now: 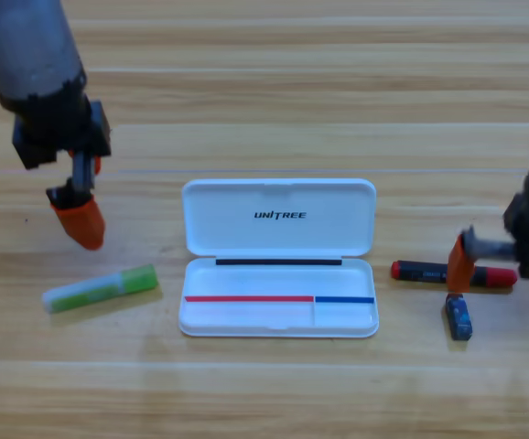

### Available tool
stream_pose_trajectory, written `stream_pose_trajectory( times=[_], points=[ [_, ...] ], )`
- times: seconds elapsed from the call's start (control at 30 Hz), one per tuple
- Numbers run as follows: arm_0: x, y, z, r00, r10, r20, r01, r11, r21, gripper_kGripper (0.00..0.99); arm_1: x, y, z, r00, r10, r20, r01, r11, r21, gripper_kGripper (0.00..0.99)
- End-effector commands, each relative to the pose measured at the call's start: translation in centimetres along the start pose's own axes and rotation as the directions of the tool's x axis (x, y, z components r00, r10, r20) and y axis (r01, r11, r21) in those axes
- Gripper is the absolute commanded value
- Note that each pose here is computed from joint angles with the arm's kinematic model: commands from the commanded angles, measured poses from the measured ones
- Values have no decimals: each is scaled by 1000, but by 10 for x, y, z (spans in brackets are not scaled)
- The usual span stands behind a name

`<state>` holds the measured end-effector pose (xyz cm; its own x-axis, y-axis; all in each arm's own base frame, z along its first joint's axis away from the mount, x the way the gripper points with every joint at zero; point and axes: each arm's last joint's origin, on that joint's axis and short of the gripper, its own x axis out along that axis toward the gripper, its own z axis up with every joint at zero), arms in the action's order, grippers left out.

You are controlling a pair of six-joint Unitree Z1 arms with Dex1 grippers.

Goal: Clean up eraser and pencils

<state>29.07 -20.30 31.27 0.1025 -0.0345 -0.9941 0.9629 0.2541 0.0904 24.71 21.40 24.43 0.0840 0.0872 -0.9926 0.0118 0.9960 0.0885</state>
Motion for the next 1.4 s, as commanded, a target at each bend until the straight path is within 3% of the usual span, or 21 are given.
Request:
stream_pose_trajectory(
  times=[0.03,0.43,0.6,0.7,0.87,0.97,1.07,1.13,1.2,1.3,1.4],
  points=[
    [38,8,0,997,-69,-35,69,998,-10,990,47,18,9,993,-98,-61,98,995,-1,977],
    [57,22,-13,995,-83,-49,81,996,-41,990,77,42,14,990,-111,-86,111,994,-7,891],
    [65,21,-14,994,-92,-56,89,995,-42,990,86,45,14,987,-124,-100,124,992,-4,792],
    [67,21,-14,994,-92,-56,89,995,-43,990,91,44,13,984,-135,-113,135,991,-12,543],
    [66,21,-14,995,-88,-53,86,995,-42,990,93,43,11,982,-142,-124,140,990,-20,0],
    [66,21,-14,995,-88,-53,86,995,-43,990,92,41,12,980,-148,-130,144,989,-38,0],
    [66,21,-14,995,-87,-52,85,995,-42,990,64,41,14,982,-139,-126,114,976,-185,0],
    [69,23,-13,996,-81,-49,78,996,-47,990,23,43,16,990,-112,-91,61,895,-442,0],
    [76,26,-10,996,-74,-47,72,996,-50,990,-14,51,11,994,-82,-74,0,671,-741,0],
    [89,29,-6,996,-75,-55,72,996,-56,990,-39,58,9,999,-33,-32,-11,497,-868,0],
    [99,30,-5,996,-69,-57,65,996,-67,990,-38,71,10,999,-37,-37,-25,288,-957,0]
  ],
)
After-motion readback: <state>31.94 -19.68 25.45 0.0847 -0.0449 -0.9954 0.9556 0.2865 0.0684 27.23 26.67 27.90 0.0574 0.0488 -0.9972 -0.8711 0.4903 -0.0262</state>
